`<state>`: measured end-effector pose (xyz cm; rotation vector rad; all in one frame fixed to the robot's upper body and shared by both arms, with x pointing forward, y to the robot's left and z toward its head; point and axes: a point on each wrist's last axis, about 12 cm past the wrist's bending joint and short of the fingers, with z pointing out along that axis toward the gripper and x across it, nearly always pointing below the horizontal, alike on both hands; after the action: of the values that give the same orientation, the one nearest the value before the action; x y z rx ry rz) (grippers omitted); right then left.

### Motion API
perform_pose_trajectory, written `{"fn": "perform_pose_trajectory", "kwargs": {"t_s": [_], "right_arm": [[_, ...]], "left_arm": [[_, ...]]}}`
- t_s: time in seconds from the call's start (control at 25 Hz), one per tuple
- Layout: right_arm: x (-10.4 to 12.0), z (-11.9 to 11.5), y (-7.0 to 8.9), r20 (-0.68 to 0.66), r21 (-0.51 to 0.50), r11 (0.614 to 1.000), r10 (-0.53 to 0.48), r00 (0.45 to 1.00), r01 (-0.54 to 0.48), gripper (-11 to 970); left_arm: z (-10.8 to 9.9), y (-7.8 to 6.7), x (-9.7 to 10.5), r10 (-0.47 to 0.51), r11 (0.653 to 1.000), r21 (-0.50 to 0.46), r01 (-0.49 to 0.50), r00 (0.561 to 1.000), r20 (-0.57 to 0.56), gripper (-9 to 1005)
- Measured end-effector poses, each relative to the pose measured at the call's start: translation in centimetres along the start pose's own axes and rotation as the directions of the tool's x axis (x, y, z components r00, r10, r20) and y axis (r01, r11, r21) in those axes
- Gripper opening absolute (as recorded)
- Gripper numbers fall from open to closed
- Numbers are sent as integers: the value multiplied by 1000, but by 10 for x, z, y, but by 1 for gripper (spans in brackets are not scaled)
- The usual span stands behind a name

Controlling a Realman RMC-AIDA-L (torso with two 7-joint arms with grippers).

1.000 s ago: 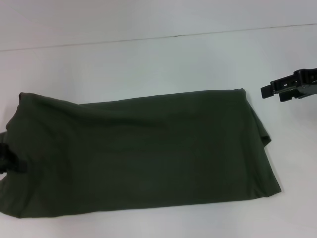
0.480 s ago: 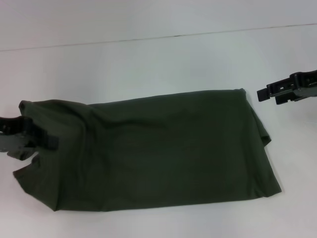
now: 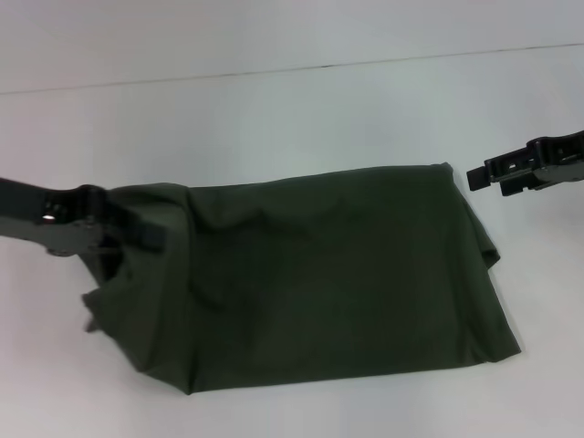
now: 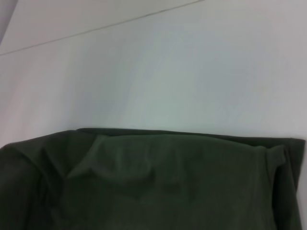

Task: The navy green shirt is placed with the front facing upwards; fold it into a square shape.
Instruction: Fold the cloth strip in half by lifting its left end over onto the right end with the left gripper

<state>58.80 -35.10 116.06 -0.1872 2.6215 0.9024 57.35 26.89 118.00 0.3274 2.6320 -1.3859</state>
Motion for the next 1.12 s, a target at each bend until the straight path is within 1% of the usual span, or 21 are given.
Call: {"fn": "perform_pose_trajectory", "kwargs": {"t_s": [0.24,0.6,0.72,0.84,0.96,1.12], "right_arm": [[-2,1,1,1,-1,1000,-9,1000,9,798],[0,2,-1,-1,-5,1000,-12,1000,12,797],[1,1,-2,4,-3,1000,-13,1000,13,797],[2,2,-3,4,-2,1000,-17,1000,17,797],[4,4,-4,2,-7,1000,-15,1000,15,797],[3,6,-4,2,-7,1000,-17,1000,17,798]], "left_arm": [[24,-16,-5,48,993,112,-47,999,-11,31],[63,-33,-22,85,977,195,-82,996,-10,31],[67,-37,-24,96,975,203,-92,995,-9,31],[75,-48,-30,119,965,237,-114,993,-4,31],[80,-51,-30,119,959,258,-115,993,0,32],[91,-54,-33,121,953,279,-120,993,15,32]]}}
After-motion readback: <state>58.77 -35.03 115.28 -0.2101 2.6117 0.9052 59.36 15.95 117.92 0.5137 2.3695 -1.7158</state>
